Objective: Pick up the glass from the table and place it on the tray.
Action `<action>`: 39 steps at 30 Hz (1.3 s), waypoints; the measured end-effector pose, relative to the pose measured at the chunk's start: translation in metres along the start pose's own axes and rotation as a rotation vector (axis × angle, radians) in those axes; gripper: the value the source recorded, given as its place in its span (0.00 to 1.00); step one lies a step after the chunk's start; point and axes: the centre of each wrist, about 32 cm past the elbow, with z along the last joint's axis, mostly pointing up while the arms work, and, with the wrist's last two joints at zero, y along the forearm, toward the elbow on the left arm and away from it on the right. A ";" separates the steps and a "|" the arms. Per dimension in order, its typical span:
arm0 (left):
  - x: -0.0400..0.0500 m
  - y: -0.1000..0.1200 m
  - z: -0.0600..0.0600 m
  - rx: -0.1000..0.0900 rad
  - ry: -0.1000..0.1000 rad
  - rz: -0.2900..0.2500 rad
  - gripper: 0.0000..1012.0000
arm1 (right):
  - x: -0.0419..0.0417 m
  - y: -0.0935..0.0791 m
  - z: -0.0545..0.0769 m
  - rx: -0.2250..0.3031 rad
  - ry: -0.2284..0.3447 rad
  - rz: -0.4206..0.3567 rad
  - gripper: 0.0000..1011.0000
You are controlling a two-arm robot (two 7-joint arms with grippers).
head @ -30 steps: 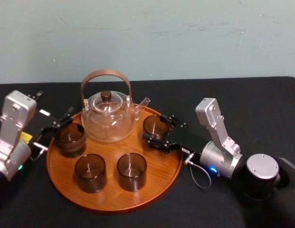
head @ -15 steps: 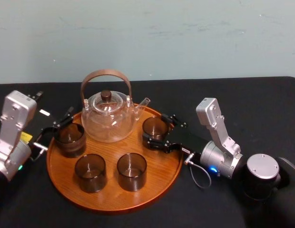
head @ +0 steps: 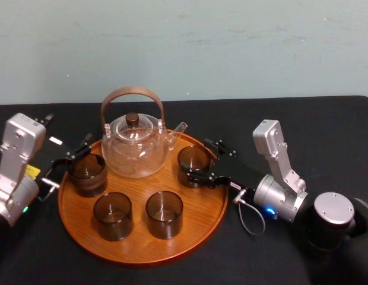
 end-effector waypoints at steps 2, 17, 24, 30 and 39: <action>0.0000 0.000 0.000 0.000 0.000 0.000 0.99 | 0.0002 -0.002 0.002 0.008 -0.002 -0.001 0.99; 0.0000 0.000 0.000 0.000 0.000 0.000 0.99 | -0.0008 -0.024 0.026 0.093 -0.054 -0.041 0.99; 0.0000 0.000 0.000 0.000 0.000 0.000 0.99 | 0.0002 -0.060 0.028 0.107 -0.083 -0.155 0.99; 0.0000 0.000 0.000 0.000 0.000 0.000 0.99 | 0.0018 -0.078 0.026 0.112 -0.085 -0.217 0.99; 0.0000 0.000 0.000 0.000 0.000 0.000 0.99 | 0.0039 -0.090 0.022 0.113 -0.086 -0.282 0.99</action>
